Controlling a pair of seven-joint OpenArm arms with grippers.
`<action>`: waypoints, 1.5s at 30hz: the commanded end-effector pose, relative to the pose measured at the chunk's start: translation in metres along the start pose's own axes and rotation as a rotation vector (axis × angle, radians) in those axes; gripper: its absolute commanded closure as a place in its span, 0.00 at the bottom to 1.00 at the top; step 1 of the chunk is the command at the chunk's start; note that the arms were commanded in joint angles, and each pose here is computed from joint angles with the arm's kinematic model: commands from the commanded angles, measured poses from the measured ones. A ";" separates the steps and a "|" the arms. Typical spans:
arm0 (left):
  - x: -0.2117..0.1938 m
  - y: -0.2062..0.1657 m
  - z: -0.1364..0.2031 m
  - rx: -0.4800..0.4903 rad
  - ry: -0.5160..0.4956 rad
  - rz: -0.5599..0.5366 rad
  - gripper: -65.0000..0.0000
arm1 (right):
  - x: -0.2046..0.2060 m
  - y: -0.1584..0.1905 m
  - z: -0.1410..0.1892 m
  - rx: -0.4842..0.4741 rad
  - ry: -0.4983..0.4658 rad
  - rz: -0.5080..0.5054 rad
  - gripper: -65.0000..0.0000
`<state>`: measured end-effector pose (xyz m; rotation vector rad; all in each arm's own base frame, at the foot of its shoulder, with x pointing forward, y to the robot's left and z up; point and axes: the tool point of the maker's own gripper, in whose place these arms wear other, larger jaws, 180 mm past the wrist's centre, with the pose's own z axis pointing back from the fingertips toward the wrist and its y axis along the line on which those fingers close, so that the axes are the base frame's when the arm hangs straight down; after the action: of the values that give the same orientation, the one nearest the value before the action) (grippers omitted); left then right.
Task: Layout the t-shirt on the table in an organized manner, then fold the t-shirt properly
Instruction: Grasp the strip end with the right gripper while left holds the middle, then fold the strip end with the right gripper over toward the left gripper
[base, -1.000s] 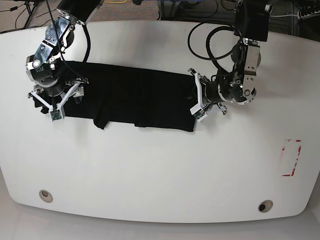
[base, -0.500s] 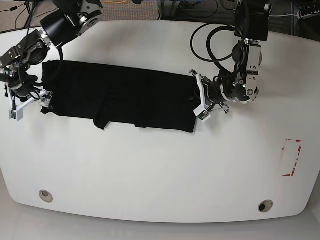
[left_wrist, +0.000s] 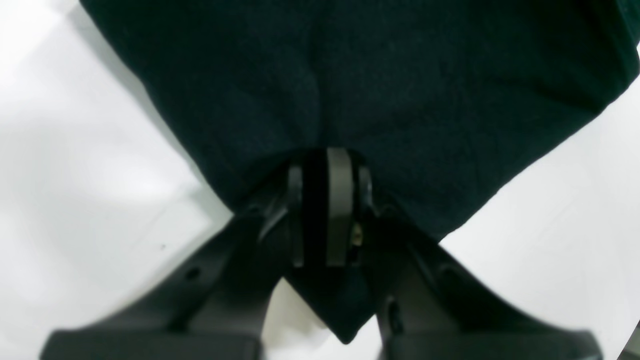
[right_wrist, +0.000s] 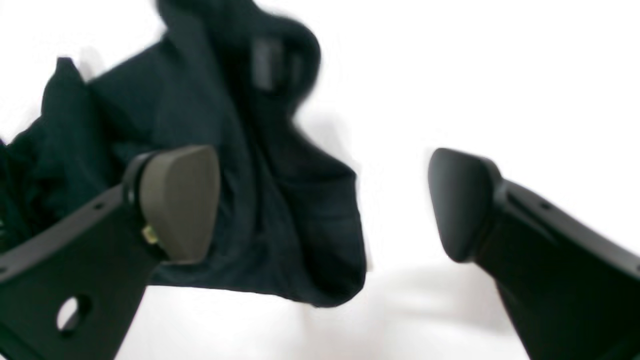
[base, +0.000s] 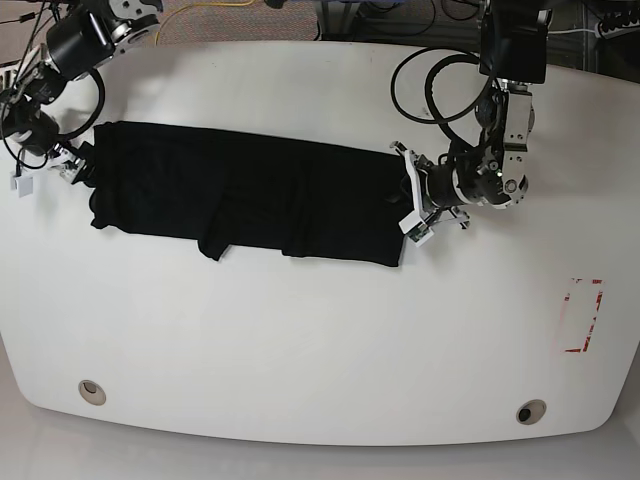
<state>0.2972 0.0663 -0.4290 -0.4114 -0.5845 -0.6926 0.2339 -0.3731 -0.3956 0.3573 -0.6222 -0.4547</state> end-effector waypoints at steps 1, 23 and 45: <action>-0.041 0.015 0.005 0.072 0.194 -0.022 0.94 | 0.022 0.000 0.009 0.022 -0.079 0.010 0.02; -0.041 0.014 0.005 0.070 0.193 -0.028 0.94 | -0.029 0.062 -0.050 0.152 0.031 0.080 0.22; -0.041 0.001 -0.009 0.075 0.250 -0.102 0.94 | 0.020 0.120 0.014 -0.028 -0.079 0.583 0.94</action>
<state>0.2988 0.0502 -0.4310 -0.3613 -0.5834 -0.7698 0.2635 -0.2925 -0.3491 0.1535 -0.6804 0.0151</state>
